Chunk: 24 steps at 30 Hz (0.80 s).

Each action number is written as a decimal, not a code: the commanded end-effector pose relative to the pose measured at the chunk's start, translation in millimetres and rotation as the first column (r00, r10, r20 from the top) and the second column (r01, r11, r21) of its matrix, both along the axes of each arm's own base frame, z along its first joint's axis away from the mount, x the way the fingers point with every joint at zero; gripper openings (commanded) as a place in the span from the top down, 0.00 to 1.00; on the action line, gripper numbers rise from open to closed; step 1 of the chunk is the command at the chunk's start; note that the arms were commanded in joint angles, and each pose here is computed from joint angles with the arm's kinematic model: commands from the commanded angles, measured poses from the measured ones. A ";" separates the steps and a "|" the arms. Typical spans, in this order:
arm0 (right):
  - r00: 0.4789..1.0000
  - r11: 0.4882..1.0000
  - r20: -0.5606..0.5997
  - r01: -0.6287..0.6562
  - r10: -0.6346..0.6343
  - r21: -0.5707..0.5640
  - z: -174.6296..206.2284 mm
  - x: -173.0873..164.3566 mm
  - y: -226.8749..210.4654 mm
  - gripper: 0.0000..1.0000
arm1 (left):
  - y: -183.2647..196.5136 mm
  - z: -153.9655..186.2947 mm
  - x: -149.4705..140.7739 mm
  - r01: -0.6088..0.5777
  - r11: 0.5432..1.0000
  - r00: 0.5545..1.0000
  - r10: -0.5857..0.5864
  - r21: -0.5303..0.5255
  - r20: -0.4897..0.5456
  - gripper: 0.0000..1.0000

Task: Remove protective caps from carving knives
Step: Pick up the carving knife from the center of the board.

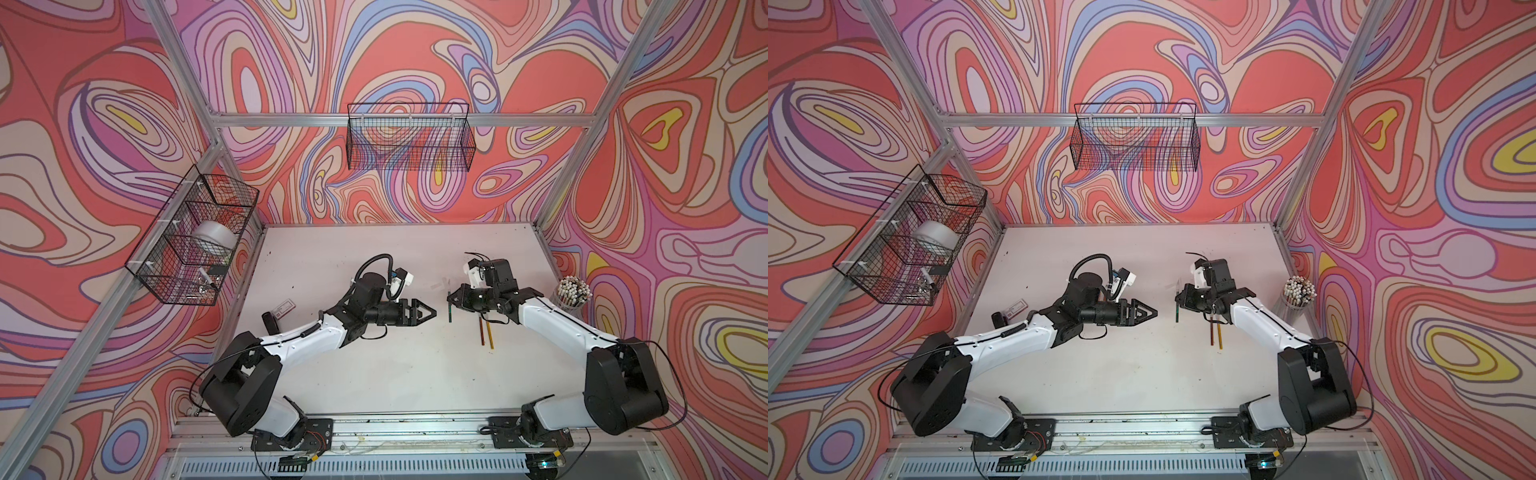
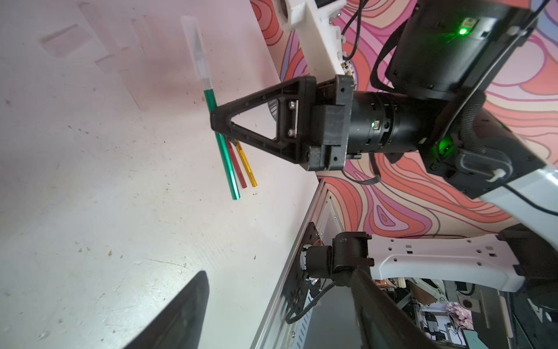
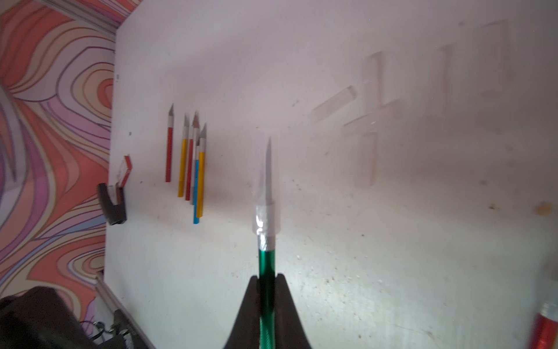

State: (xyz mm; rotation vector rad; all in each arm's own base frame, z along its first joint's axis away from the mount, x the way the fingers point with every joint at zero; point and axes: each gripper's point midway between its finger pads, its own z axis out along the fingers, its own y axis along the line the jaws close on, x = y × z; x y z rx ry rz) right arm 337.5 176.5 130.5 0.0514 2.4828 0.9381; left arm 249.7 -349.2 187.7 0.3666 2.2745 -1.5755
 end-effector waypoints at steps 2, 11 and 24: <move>0.992 0.967 0.082 -0.117 0.101 0.226 39.2 -5.5 29.8 0.91 | -7.2 2.4 -2.9 0.025 0.998 0.999 -0.027 -0.049 -0.035 0.24; 0.982 0.921 0.133 -0.175 0.136 0.349 64.2 -10.5 48.7 0.91 | -10.7 -6.7 2.6 0.004 0.999 0.996 -0.008 -0.043 -0.083 0.30; 0.969 0.867 0.143 -0.242 0.199 0.436 69.4 -19.8 81.0 0.91 | -24.6 3.6 4.9 0.016 0.986 0.992 -0.036 -0.166 -0.118 0.44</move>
